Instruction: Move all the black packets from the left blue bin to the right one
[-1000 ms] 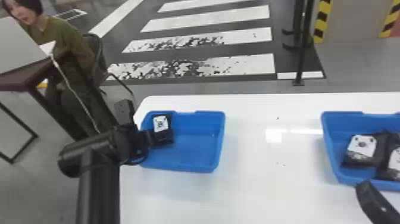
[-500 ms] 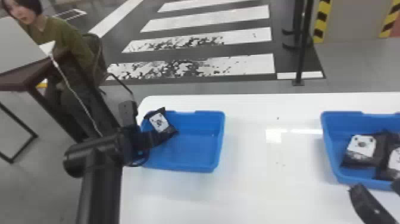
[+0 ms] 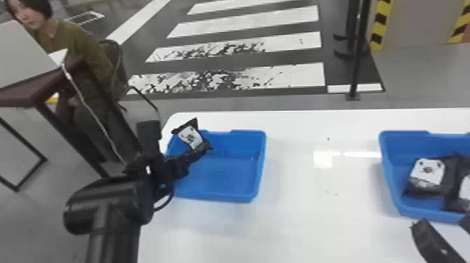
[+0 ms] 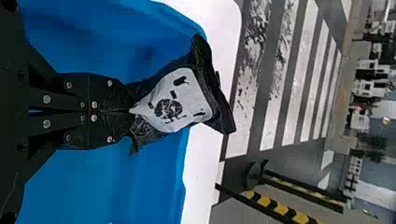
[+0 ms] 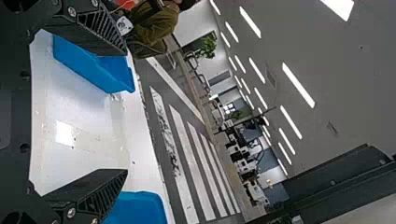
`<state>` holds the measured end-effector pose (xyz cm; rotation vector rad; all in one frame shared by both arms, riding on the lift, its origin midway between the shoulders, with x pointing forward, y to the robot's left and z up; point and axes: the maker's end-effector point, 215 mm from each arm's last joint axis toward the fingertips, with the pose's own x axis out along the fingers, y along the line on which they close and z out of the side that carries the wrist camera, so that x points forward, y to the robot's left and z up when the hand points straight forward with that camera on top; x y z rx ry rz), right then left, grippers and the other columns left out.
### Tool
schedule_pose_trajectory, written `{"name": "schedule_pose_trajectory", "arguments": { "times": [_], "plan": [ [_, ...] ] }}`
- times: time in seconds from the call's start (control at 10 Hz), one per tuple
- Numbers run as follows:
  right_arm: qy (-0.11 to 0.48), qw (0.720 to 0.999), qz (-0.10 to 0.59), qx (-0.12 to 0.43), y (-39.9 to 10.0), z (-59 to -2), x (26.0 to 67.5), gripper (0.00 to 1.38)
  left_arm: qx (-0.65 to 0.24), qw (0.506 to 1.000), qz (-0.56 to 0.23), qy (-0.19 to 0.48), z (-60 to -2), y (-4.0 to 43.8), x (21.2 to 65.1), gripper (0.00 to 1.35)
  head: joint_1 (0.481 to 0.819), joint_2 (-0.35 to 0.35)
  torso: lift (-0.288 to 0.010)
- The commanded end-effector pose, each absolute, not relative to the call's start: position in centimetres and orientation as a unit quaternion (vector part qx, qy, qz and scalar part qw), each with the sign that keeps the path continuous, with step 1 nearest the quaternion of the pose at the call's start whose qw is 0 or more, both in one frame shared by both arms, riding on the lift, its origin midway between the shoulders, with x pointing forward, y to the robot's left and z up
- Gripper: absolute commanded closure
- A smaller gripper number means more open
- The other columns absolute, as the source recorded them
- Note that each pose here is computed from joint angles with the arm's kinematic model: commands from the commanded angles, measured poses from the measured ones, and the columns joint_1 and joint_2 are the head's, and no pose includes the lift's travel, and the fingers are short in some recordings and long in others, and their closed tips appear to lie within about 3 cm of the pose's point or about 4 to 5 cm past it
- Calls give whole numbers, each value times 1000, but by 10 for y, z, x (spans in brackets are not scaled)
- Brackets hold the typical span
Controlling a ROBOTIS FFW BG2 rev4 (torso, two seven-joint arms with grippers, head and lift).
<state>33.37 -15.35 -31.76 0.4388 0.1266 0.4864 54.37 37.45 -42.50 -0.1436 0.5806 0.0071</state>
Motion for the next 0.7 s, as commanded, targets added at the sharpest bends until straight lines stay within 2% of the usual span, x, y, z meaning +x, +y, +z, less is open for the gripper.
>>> {"name": "schedule_pose_trajectory", "arguments": {
  "times": [0.0,0.2,0.6],
  "plan": [
    [57,944,243,214,-152,-313,337,131,-57,965,-42,251,-391,334,525,1211,695,282,-140],
    [45,936,280,209,-137,-302,351,130,-68,958,-149,235,-368,247,505,1211,695,214,-140],
    [20,915,348,202,-93,-289,391,130,-107,923,-286,232,-354,114,459,1211,695,76,-140]
  ]
}}
